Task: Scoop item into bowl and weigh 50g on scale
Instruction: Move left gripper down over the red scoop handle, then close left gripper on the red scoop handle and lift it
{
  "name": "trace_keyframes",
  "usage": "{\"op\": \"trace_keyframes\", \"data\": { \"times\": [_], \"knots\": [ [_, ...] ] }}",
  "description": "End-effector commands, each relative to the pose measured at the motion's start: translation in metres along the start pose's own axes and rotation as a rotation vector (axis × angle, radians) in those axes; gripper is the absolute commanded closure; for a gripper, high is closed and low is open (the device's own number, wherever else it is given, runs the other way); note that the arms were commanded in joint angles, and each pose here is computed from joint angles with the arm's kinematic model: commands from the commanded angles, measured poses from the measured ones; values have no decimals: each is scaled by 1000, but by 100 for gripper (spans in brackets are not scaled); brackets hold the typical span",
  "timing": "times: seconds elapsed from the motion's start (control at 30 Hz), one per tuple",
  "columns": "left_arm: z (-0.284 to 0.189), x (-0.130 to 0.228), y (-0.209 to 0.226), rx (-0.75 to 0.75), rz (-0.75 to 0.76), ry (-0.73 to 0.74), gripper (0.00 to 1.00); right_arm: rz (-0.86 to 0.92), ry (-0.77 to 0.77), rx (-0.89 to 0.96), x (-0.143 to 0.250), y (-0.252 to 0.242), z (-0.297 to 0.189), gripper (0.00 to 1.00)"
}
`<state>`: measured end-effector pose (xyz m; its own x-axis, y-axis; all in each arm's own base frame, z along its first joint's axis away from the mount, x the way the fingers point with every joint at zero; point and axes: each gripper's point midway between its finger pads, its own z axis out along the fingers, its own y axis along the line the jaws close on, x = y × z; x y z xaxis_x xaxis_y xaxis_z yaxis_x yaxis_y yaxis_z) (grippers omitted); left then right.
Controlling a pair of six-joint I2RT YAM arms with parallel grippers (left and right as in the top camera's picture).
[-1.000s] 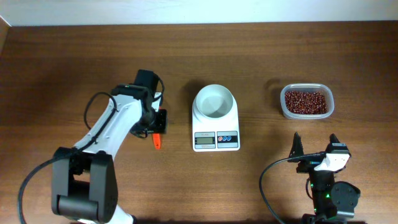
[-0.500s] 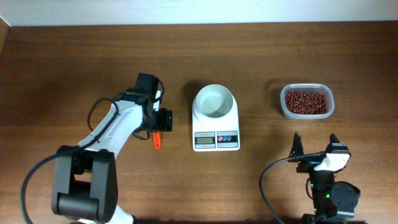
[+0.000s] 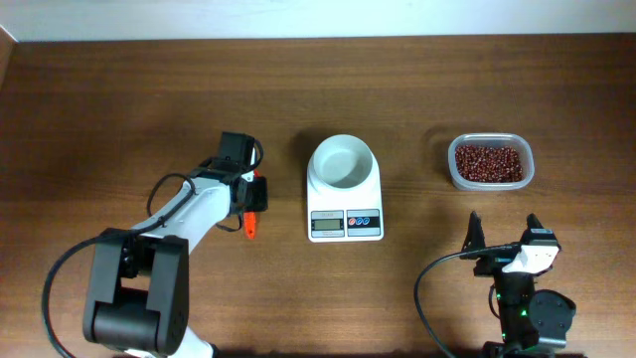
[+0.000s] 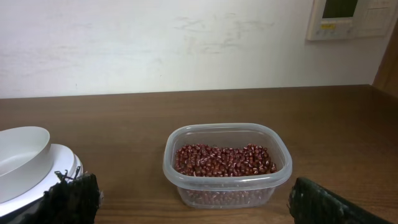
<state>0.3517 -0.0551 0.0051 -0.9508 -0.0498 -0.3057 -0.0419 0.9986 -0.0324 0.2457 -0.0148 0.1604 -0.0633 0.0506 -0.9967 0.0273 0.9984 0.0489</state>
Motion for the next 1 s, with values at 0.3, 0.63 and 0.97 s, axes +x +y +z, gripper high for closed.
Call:
{"op": "trace_keyframes", "data": {
  "times": [0.3, 0.63, 0.97],
  "knots": [
    [4, 4, 4, -14, -6, 8, 23, -4, 4, -3, 2, 0, 0, 1],
    [4, 11, 5, -19, -4, 35, 65, -4, 4, -3, 2, 0, 0, 1],
    [4, 6, 4, -15, -5, 13, 70, -4, 4, -3, 2, 0, 0, 1]
  ]
}}
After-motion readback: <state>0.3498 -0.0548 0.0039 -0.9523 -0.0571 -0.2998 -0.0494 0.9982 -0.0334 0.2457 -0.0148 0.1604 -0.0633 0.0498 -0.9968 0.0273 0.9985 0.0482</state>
